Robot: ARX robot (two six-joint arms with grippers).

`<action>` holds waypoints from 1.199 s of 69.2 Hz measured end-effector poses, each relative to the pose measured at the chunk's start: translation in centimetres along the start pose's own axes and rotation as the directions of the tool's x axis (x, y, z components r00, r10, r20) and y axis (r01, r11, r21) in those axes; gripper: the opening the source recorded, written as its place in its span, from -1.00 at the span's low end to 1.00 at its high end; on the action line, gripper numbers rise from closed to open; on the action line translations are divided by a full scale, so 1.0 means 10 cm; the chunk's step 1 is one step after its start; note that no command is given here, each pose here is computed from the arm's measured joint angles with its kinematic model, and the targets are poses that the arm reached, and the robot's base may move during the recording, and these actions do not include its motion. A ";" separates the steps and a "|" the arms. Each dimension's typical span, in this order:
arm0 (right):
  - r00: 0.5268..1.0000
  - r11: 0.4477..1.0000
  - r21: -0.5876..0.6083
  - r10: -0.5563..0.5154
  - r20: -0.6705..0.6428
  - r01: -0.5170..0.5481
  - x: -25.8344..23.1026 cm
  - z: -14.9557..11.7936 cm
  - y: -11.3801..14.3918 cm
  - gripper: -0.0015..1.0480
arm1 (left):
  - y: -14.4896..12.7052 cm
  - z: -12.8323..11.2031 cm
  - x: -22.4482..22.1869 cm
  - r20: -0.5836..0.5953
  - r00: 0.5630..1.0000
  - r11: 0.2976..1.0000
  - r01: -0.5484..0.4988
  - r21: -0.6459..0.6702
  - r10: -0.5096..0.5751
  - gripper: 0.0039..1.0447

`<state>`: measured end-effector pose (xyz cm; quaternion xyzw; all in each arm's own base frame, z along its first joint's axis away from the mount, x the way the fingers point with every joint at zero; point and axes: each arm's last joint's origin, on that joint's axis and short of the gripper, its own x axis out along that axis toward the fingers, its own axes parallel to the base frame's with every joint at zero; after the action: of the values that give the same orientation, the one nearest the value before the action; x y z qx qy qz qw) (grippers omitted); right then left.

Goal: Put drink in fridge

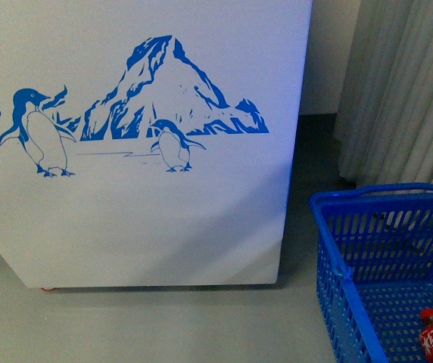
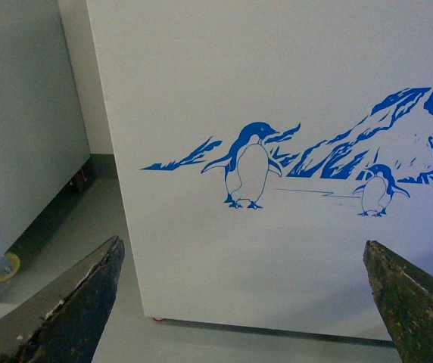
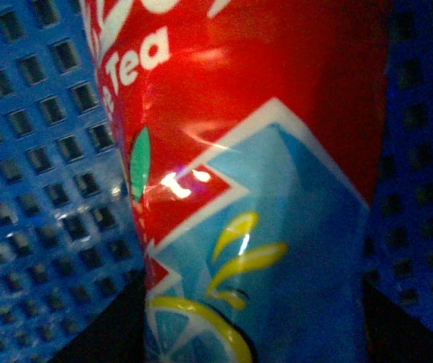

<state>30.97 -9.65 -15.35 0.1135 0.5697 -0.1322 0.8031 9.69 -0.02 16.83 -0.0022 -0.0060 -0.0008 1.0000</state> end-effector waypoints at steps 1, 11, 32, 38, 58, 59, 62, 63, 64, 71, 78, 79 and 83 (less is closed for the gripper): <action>1.000 1.000 0.000 0.002 0.006 -0.002 -0.04 0.01 0.01 -0.14 | 0.00 0.00 0.00 0.000 1.000 1.000 0.000 0.000 0.000 0.85; 0.989 0.999 -0.037 0.041 0.141 -0.036 -0.67 0.29 0.12 -0.24 | 0.00 0.00 0.00 0.000 1.000 1.000 0.000 0.000 0.000 0.85; 0.820 0.975 -0.150 0.219 0.529 -0.164 -2.91 0.80 0.33 -0.24 | 0.00 0.00 0.00 0.000 1.000 1.000 0.000 0.000 0.000 0.85; 0.733 0.975 -0.154 0.221 0.644 -0.159 -3.52 0.80 0.33 -0.24 | 0.00 0.00 0.00 0.000 1.000 1.000 0.000 0.000 0.000 0.85; 0.356 0.960 -0.205 0.262 0.897 -0.189 -5.15 0.23 0.29 -0.24 | 0.00 0.00 0.00 0.000 1.000 1.000 0.000 0.000 0.000 0.85; 0.346 0.958 -0.210 0.267 0.899 -0.196 -5.19 0.19 0.29 -0.24 | 0.00 0.00 0.00 0.000 1.000 1.000 0.000 0.000 0.000 0.85; 0.311 0.949 -0.224 0.287 0.906 -0.222 -5.30 0.08 0.29 -0.24 | 0.00 0.00 0.00 0.000 1.000 1.000 0.000 0.000 0.000 0.85; 0.303 0.947 -0.227 0.290 0.908 -0.226 -5.33 0.05 0.29 -0.24 | 0.00 0.00 0.00 0.000 1.000 1.000 0.000 0.000 0.000 0.85; 0.295 0.945 -0.231 0.294 0.909 -0.231 -5.35 0.02 0.29 -0.24 | 0.00 0.00 0.00 0.000 1.000 1.000 0.000 0.000 0.000 0.85; 0.238 0.931 -0.261 0.323 0.916 -0.256 -5.49 -0.18 0.29 -0.24 | 0.00 0.00 0.00 0.000 1.000 1.000 0.000 0.000 0.000 0.85; 0.203 0.921 -0.283 0.341 0.918 -0.267 -5.53 -0.39 0.28 -0.24 | 0.00 0.00 0.00 0.000 1.000 1.000 0.000 0.000 0.000 0.85; 0.202 0.920 -0.285 0.344 0.917 -0.270 -5.53 -0.41 0.28 -0.24 | 0.00 0.00 0.00 0.000 1.000 1.000 0.000 0.000 0.000 0.85; 0.192 0.917 -0.291 0.348 0.917 -0.273 -5.49 -0.51 0.29 -0.24 | 0.00 0.00 0.00 0.000 1.000 1.000 0.000 0.000 0.000 0.85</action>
<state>10.12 -0.72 35.02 0.0972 -0.0632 0.0091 0.9932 9.69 -0.02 16.83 -0.0022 -0.0060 -0.0010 1.0000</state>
